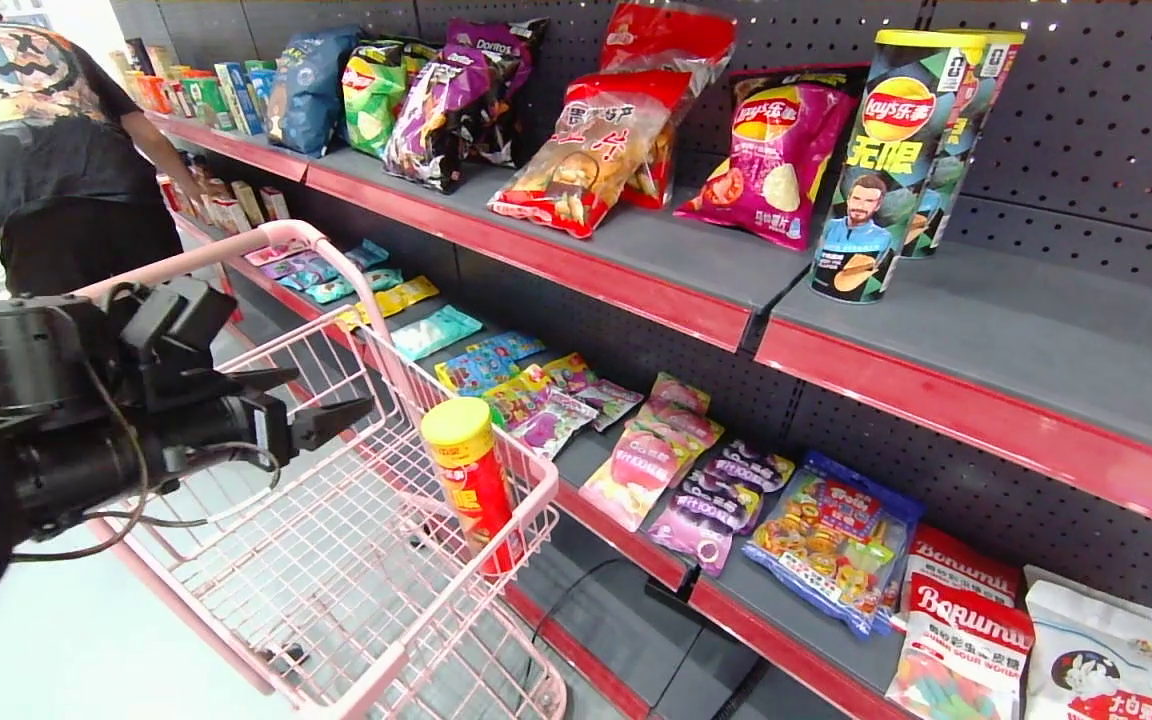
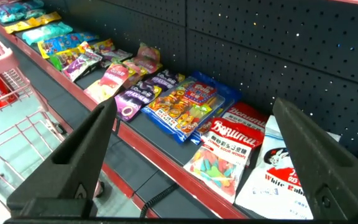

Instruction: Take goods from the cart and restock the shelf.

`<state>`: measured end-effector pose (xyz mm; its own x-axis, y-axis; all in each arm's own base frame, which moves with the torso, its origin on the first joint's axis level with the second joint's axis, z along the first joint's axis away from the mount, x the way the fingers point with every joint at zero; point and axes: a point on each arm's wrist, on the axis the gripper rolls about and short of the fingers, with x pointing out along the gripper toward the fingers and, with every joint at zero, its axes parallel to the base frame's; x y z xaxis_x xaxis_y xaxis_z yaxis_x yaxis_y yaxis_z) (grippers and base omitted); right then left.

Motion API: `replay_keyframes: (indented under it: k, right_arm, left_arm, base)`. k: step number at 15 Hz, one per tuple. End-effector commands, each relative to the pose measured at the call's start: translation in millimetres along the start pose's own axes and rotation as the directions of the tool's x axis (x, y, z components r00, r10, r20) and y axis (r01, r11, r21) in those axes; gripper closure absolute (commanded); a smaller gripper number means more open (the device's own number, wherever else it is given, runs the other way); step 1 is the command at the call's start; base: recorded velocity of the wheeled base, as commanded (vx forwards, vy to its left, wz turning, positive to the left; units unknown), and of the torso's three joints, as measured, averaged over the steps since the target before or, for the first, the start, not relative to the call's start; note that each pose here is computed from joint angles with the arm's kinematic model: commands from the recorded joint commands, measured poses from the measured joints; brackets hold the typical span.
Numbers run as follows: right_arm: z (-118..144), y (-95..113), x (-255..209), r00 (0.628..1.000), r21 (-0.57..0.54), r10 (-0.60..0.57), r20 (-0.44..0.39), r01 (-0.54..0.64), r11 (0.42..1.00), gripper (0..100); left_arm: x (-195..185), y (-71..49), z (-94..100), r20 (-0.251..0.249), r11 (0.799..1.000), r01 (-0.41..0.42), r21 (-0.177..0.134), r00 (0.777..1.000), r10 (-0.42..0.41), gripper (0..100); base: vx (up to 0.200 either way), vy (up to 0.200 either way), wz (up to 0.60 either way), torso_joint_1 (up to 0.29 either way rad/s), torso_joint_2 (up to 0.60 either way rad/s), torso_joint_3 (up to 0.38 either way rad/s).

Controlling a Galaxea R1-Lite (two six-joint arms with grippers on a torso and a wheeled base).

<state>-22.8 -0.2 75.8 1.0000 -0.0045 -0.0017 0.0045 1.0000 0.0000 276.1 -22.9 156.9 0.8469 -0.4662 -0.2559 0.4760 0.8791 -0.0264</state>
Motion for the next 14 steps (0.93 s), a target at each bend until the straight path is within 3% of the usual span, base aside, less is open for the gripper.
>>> replay_keyframes:
  k: [1,6,14]
  right_arm:
    - [0.0,0.0,0.0,1.0,0.0,0.0,0.0,0.0,1.0,0]
    - [0.0,0.0,0.0,1.0,0.0,0.001,0.0,-0.001,1.0,0]
    - [0.0,0.1,0.0,1.0,0.0,0.003,0.0,-0.003,1.0,0]
  left_arm:
    - [49.3,7.5,-43.6,-0.078,0.998,0.063,-0.011,0.995,-0.063,0]
    - [76.2,-16.3,-63.0,-0.141,0.987,0.158,-0.022,0.977,-0.16,0]
    - [118.6,-21.4,-81.0,-0.123,0.979,0.204,-0.002,0.972,-0.202,0]
  base:
    - [0.0,0.0,0.0,0.0,0.0,0.0]
    - [0.0,0.0,0.0,0.0,0.0,0.0]
    - [0.0,0.0,0.0,0.0,0.0,0.0]
